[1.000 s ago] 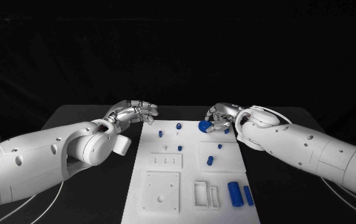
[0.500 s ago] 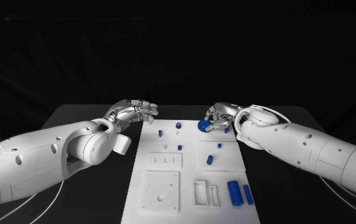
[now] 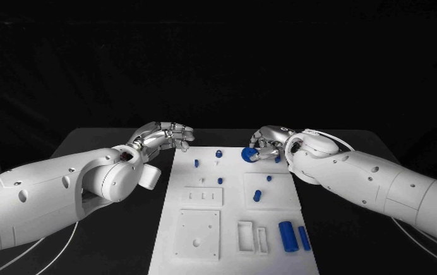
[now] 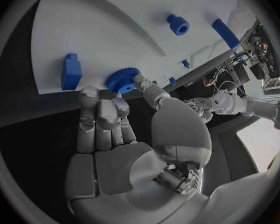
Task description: Assemble the parts on the task board
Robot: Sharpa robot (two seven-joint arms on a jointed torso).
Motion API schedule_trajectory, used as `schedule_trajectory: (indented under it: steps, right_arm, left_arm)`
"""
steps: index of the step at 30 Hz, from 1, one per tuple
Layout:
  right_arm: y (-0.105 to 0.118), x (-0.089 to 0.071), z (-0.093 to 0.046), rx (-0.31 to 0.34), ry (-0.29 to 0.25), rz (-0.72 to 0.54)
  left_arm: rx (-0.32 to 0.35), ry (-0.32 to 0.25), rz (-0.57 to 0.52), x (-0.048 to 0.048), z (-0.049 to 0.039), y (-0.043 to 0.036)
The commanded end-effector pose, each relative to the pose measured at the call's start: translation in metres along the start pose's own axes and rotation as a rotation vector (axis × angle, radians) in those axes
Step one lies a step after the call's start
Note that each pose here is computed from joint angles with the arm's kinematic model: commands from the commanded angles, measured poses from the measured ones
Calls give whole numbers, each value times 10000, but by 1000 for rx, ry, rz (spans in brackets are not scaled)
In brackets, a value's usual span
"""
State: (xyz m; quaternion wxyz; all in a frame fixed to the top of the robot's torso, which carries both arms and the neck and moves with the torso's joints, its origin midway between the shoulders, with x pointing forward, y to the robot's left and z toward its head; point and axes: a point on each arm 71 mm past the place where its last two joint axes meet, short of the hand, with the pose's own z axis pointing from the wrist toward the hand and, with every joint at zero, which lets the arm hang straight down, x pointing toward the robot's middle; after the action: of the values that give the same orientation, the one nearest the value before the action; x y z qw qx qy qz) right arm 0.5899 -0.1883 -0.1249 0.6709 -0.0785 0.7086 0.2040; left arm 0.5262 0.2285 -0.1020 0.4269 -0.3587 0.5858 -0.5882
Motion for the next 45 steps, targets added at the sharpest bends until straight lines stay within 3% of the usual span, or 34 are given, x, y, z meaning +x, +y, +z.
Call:
schedule_trajectory:
  steps: [1,26,38,45]
  right_arm:
    - [34,106,-5,2,21,-59]
    - [93,180,-42,-18,44,-125]
    - [345,23,-140,-98,-168,-190]
    - [530,-25,-217,-154,-232,-209]
  left_arm:
    - [10,16,-1,24,0,-20]
    - [8,13,3,14,-10,-20]
    - [10,12,4,18,-14,-23]
    - [10,9,4,10,-15,-22]
